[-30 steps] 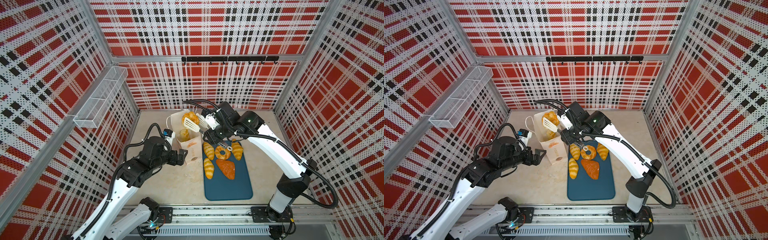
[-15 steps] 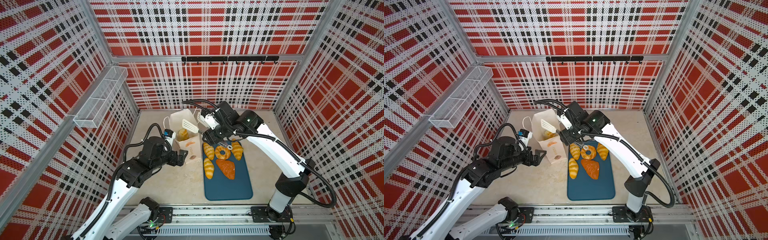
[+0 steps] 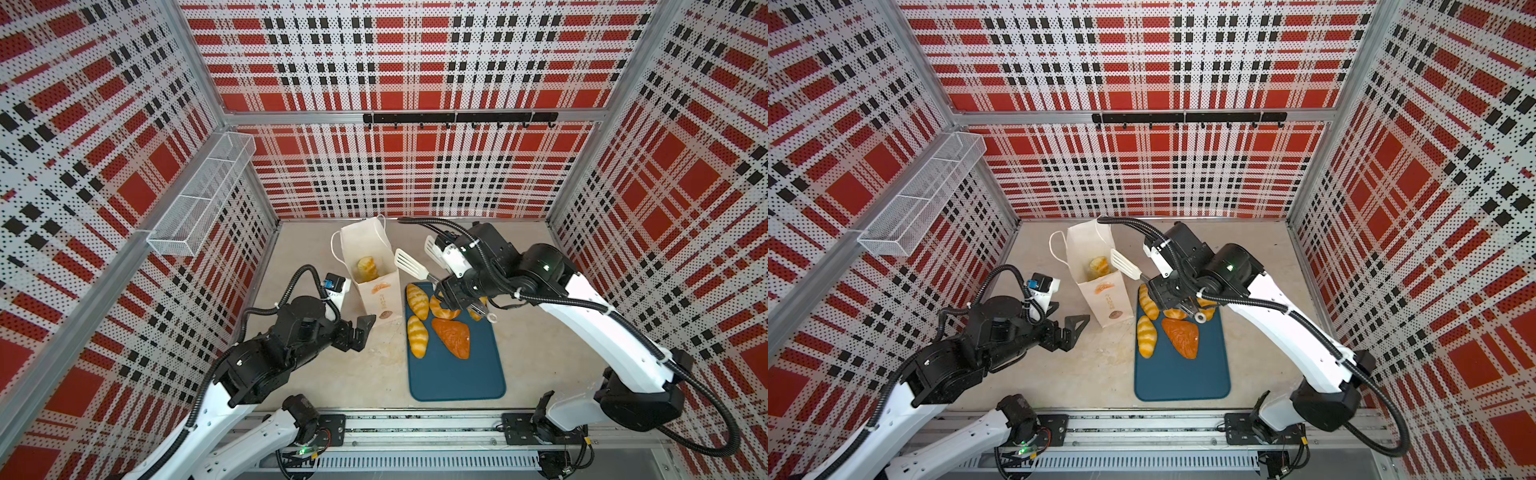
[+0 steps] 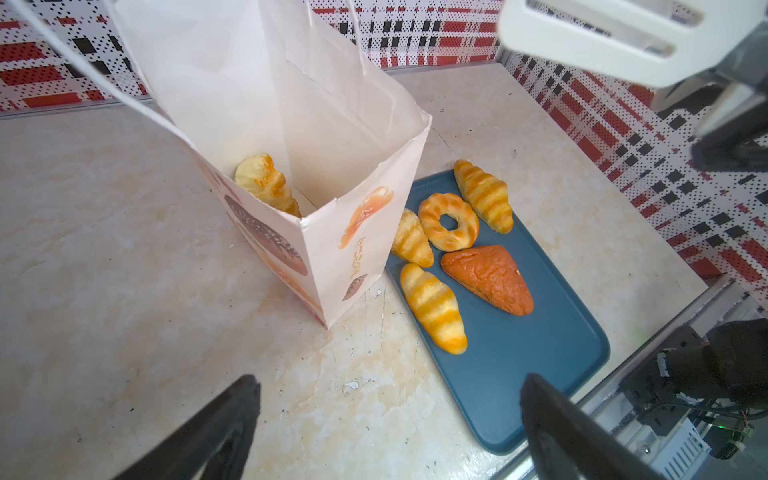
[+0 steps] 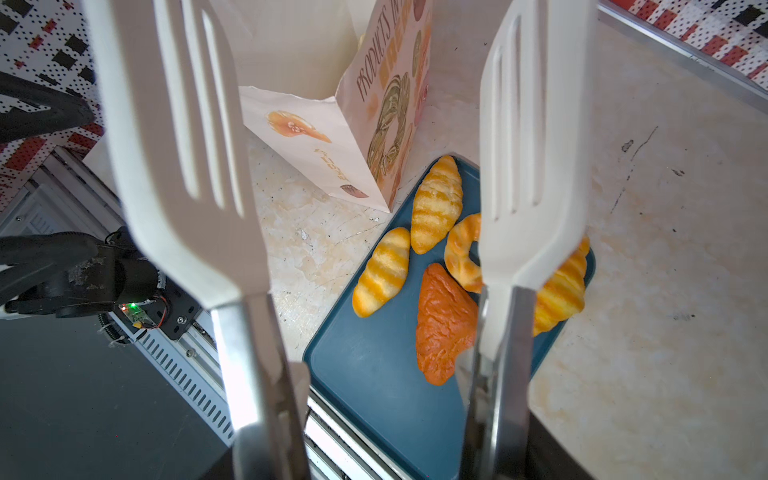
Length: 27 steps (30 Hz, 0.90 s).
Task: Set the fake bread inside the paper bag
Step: 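Lower the bun into the bag and open the tongs with the right gripper, then withdraw the tongs from the bag back over the tray with the right gripper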
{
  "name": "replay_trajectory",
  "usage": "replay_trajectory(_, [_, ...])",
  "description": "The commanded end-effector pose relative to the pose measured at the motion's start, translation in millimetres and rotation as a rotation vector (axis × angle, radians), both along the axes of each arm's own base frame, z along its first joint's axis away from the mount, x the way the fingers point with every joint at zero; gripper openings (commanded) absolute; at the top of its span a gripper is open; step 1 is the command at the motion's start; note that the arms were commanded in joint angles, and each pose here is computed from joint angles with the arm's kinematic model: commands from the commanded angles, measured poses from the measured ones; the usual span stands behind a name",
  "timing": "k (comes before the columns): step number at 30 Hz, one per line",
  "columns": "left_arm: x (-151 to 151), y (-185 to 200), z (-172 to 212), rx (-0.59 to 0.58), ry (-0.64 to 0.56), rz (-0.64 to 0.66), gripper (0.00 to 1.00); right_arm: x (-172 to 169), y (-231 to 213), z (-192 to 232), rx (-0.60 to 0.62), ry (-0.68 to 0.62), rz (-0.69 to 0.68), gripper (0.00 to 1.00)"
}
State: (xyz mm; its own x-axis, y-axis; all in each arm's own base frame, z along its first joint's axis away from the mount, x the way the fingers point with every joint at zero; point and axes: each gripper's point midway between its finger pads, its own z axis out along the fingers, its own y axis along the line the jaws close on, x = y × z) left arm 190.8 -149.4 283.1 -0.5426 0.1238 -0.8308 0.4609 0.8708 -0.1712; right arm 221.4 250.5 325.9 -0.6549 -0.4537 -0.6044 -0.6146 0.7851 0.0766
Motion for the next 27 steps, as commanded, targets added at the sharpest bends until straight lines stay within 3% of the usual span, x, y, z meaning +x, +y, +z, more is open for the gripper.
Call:
replay_trajectory(1, [0.4,3.0,-3.1,0.022,-0.008,0.041,1.00,-9.2,-19.0,0.3,-0.002,-0.023,-0.066,0.66])
replay_trajectory(8, [-12.7,-9.0,-16.3,0.032,0.009,0.013,0.99,-38.3,-64.7,-34.3,-0.051,0.025,-0.189,0.65])
replay_trajectory(14, [-22.0,-16.8,-32.6,0.052,0.028,-0.007,0.99,-59.6,-94.9,-78.6,-0.192,0.094,-0.280,0.64])
replay_trajectory(27, [-42.6,-38.0,-72.0,0.063,0.086,-0.058,1.00,-89.9,-100.5,-150.1,-0.359,0.183,-0.351,0.62])
